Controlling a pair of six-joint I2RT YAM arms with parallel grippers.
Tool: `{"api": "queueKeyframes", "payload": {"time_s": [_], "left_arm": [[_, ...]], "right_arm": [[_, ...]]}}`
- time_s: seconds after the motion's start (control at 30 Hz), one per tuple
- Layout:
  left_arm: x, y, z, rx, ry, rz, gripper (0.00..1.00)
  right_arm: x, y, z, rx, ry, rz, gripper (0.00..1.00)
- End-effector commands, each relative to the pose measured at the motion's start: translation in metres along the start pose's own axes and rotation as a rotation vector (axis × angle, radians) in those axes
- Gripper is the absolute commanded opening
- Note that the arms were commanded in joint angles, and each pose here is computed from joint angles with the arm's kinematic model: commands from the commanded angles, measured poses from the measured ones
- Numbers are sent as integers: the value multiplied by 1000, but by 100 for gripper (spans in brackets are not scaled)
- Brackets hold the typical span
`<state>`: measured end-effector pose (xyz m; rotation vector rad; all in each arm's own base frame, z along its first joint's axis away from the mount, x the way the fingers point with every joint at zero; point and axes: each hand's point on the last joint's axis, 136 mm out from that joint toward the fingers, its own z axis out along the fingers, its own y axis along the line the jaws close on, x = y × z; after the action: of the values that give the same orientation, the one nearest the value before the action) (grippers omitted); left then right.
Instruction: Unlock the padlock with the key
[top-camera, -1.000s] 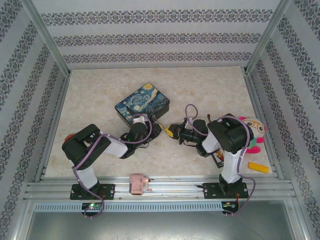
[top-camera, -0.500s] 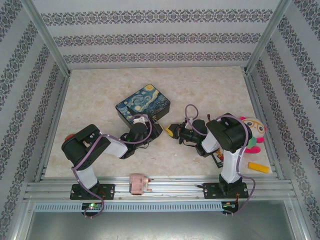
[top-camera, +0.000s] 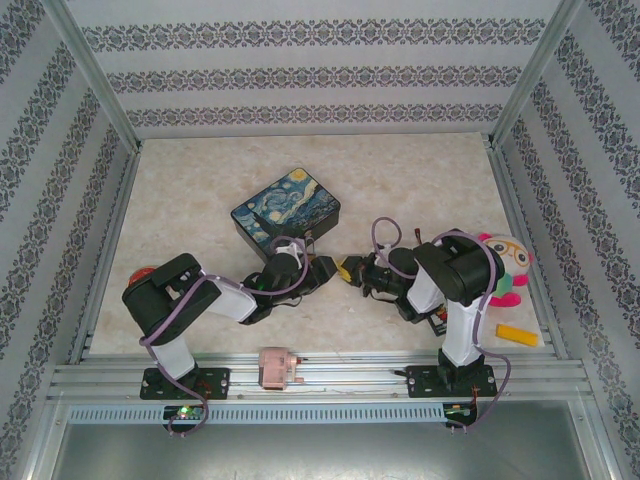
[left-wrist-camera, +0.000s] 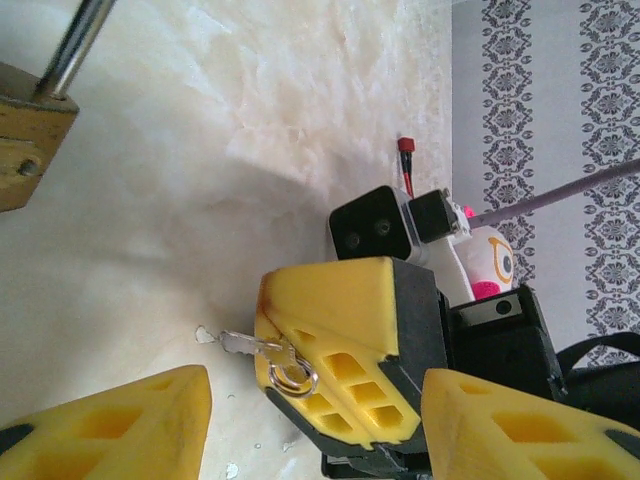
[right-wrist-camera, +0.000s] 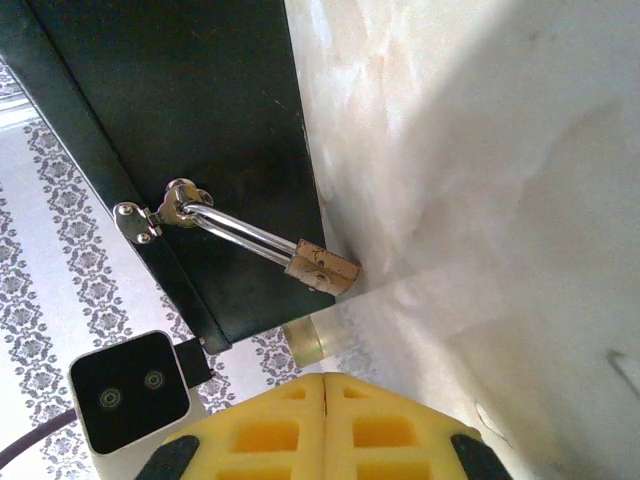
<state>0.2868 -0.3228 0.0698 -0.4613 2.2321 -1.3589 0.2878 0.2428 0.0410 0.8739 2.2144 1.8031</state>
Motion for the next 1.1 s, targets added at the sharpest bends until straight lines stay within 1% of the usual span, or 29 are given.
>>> {"api": "queueKeyframes", "payload": {"time_s": [0.0,0.1,0.2,0.33,0.43,0.53,0.63,0.73,0.9,1.07], "left_arm": [[-2,-3,-9,-15,-17,6,57],[-6,-6,-16,-42,-29,41,57],[-13,-17,-24,-47,-51,108,57],[-25,-39,-39,-34,-73,227,57],[-36,-51,-52,-41,-87,286,57],[-47,-63,-66,-27,-101,303,58],[-55,-78,-76,13,-106,303,59],[-59,-87,-82,39,-85,295,58],[-60,-105,-82,81,-60,283,58],[-65,-118,-76,151,-63,248,54]], "right_arm": [[-1,-15,-9,41,-15,7,0],[-1,-10,-11,29,-20,-11,0],[-2,1,-11,1,-17,-49,0],[-2,32,-9,-72,9,-108,0],[-1,55,-10,-127,28,-154,0],[-1,91,-7,-204,47,-216,0],[2,115,-6,-256,60,-257,0],[4,137,-7,-302,67,-293,0],[7,160,-7,-350,74,-327,0],[13,167,-5,-364,88,-329,0]]}}
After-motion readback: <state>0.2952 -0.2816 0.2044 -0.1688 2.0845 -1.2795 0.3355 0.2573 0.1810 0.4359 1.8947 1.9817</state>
